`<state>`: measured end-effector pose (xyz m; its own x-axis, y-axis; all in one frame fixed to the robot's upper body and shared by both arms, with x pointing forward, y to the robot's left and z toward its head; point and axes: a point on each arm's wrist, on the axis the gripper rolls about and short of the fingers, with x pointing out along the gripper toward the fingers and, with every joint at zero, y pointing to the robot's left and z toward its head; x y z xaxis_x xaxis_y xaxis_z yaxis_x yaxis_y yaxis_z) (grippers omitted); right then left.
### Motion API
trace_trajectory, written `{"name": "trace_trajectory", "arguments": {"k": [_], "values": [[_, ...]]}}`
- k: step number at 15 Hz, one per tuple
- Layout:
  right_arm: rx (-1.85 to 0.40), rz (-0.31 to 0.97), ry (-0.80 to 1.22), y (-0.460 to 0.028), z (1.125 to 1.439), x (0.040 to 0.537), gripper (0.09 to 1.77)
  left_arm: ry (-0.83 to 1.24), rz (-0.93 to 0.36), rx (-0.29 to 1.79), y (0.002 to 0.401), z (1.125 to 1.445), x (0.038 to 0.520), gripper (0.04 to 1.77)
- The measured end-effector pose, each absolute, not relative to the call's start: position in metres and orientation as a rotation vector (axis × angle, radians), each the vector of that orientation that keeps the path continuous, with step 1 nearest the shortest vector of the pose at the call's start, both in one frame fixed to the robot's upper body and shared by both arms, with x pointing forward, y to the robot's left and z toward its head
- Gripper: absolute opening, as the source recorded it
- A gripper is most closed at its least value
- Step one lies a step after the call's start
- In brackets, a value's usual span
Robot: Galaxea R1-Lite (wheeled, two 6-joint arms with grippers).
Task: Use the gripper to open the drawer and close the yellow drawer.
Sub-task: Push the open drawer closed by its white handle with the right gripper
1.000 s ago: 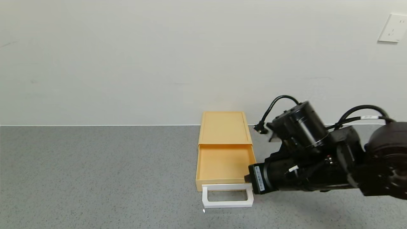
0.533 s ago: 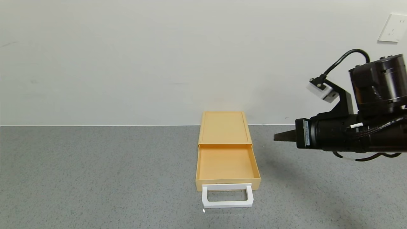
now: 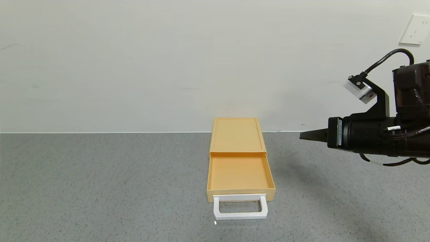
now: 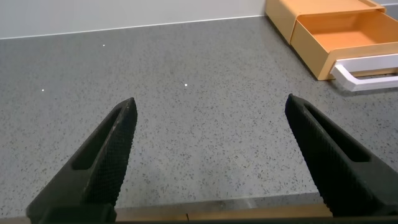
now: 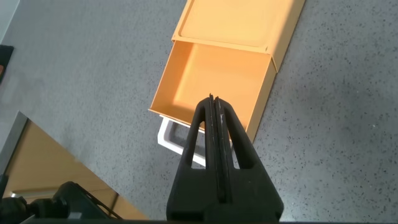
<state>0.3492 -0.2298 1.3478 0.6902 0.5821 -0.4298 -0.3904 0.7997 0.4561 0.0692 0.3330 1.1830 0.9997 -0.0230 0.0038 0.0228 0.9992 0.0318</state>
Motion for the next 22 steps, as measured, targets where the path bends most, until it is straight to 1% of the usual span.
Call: {"name": "trace_trajectory", "arguments": {"k": [13, 17, 20, 22], "values": [[0.342, 0.557, 0.621, -0.227, 1.345, 0.347, 0.11, -0.004, -0.023, 0.032, 0.333, 1.183, 0.069, 1.72], [0.314, 0.572, 0.717, -0.212, 1.334, 0.343, 0.11, -0.004, -0.024, 0.032, 0.333, 1.183, 0.069, 1.72], [0.25, 0.524, 0.78, -0.19, 1.318, 0.341, 0.11, -0.004, -0.024, 0.032, 0.333, 1.183, 0.069, 1.72], [0.221, 0.522, 0.83, -0.175, 1.305, 0.341, 0.11, -0.004, -0.024, 0.032, 0.333, 1.183, 0.069, 1.72]]}}
